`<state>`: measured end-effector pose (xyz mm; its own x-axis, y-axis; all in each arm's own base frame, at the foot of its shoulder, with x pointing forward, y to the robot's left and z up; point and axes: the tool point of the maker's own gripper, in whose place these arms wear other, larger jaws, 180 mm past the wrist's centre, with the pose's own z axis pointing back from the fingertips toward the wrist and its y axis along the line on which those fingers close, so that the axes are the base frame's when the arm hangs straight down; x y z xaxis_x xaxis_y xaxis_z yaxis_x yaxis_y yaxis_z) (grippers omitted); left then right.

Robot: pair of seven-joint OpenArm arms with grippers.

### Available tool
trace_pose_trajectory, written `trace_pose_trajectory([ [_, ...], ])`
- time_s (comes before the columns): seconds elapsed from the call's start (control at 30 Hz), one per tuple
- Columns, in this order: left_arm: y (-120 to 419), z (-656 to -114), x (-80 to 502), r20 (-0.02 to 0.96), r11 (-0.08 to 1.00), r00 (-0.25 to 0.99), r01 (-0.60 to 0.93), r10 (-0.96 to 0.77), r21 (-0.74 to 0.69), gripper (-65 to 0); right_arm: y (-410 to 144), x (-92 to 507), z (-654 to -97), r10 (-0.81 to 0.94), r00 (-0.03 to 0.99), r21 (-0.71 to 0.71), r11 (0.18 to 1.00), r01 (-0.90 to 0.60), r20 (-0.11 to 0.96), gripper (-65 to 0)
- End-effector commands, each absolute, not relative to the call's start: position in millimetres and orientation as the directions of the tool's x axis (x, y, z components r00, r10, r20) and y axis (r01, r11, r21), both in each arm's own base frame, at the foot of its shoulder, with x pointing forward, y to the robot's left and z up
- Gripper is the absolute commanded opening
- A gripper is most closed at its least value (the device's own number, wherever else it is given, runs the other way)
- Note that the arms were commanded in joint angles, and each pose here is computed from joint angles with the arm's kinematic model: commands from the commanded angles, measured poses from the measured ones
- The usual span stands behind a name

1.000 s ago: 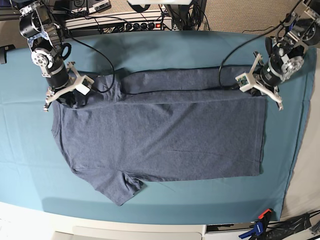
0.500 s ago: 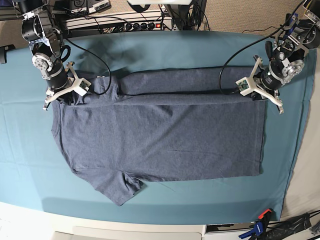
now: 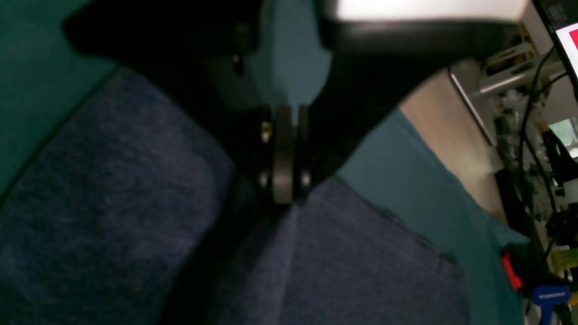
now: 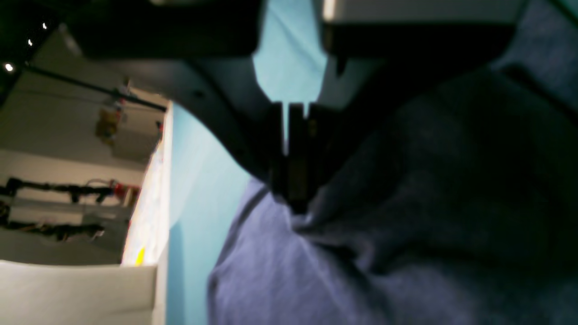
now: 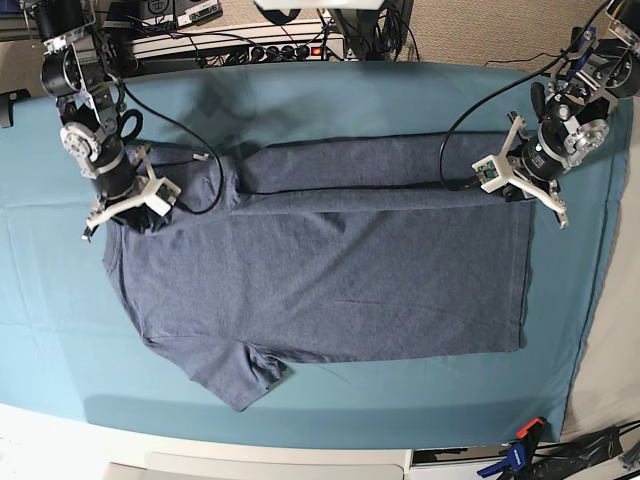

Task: Fold the T-shirt properly
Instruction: 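Lower the folded edge onto the shirt and release both grippers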

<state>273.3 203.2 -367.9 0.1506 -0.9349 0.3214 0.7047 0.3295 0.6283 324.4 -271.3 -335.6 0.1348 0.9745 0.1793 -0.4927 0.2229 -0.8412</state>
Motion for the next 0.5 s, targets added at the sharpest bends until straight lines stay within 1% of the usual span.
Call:
trace_pose_trajectory([
  [0.0,207.7,-356.3,281.8,0.315,0.319,0.134,0.679,-0.94,0.661,-65.0,-276.0,335.5,-316.9,0.978,0.121,-0.871,0.207,-0.445,0.17,-65.0],
  [0.13,207.7,-356.3,281.8,0.315,0.319,0.134,0.679,-0.94,0.661,-65.0,-273.4,340.8,-311.8,0.971,0.122,-0.869,0.24,-0.433,0.207,-65.0],
  [0.37,207.7,-356.3,281.8,0.315,0.319,0.134,0.679,-0.94,0.661,-65.0,-271.9,340.5,-312.2,0.967,0.122,-0.864,0.255,-0.435,0.225,-65.0],
  [0.47,211.6,-356.8,281.9,0.293,0.309,0.143,0.677,-0.945,0.668,-65.0,-275.7,338.4,-316.1,0.963,0.152,-0.852,0.269,-0.449,0.224,-65.0],
])
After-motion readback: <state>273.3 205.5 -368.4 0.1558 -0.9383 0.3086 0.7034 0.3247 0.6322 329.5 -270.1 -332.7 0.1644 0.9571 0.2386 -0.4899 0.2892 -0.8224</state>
